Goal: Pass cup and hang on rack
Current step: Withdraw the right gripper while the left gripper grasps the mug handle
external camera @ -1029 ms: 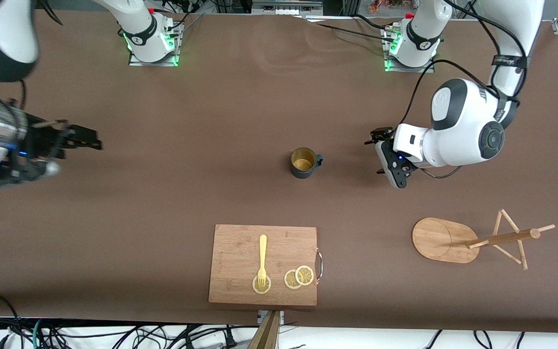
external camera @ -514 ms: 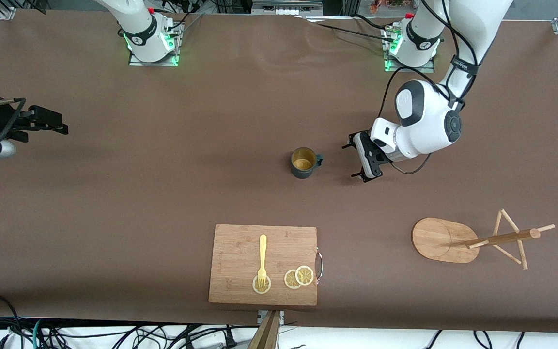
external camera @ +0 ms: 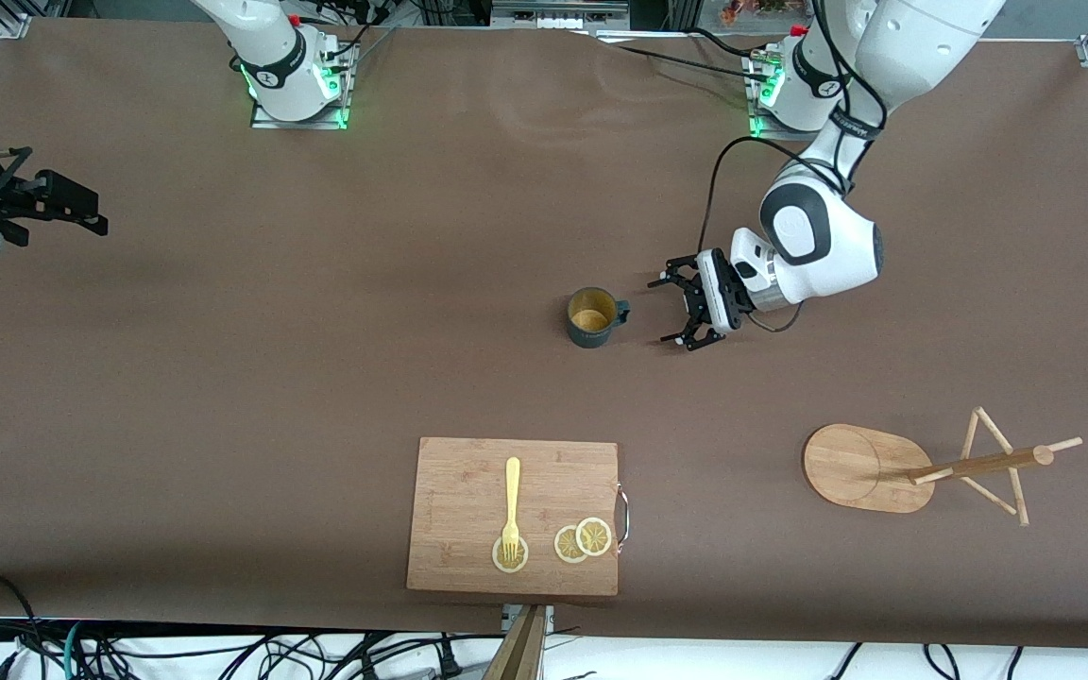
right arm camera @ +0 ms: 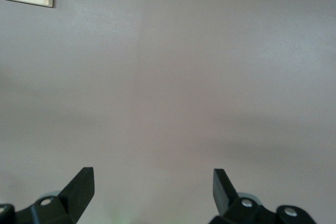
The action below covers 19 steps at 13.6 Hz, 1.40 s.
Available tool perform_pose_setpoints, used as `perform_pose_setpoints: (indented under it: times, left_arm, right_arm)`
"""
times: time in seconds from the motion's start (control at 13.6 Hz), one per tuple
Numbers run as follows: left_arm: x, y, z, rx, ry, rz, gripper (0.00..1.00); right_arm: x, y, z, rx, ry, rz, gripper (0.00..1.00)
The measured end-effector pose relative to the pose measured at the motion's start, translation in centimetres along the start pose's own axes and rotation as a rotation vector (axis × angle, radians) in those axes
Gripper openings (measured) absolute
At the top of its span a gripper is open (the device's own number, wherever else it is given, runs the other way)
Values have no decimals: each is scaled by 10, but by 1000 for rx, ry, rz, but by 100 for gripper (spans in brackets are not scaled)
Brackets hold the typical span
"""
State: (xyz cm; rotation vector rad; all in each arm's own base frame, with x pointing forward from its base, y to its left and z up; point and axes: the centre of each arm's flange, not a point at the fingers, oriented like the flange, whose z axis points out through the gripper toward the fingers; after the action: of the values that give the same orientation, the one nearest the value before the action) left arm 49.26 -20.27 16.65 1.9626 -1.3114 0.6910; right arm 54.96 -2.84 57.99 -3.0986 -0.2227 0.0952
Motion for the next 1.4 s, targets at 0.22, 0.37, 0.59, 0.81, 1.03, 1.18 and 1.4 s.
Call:
perform_pose_setpoints:
  times: [0.22,0.37,0.59,0.81,1.03,1.18,1.4]
  left_arm:
    - [-25,3,16,20,45,4,100]
    - [-29,5,21,40,71,10,100]
    - [-27,14,33,58,105,25,100]
    - [-24,18,43,47,109,50,100]
    - [-20,23,51,36,116,57,100]
    - [-14,31,58,34,138,41,100]
    - [-10,37,63,26,140,45,100]
  right_arm:
    - [2,-7,3,-4,-8,-14,100]
    - [2,-2,1,-52,-13,-16,100]
    - [1,5,-1,-84,-14,-7,100]
    - [0,32,7,-51,-23,50,100]
    - [-4,59,4,10,0,112,100]
    - [-4,61,-3,12,15,117,100]
    - [-3,59,-4,12,16,111,100]
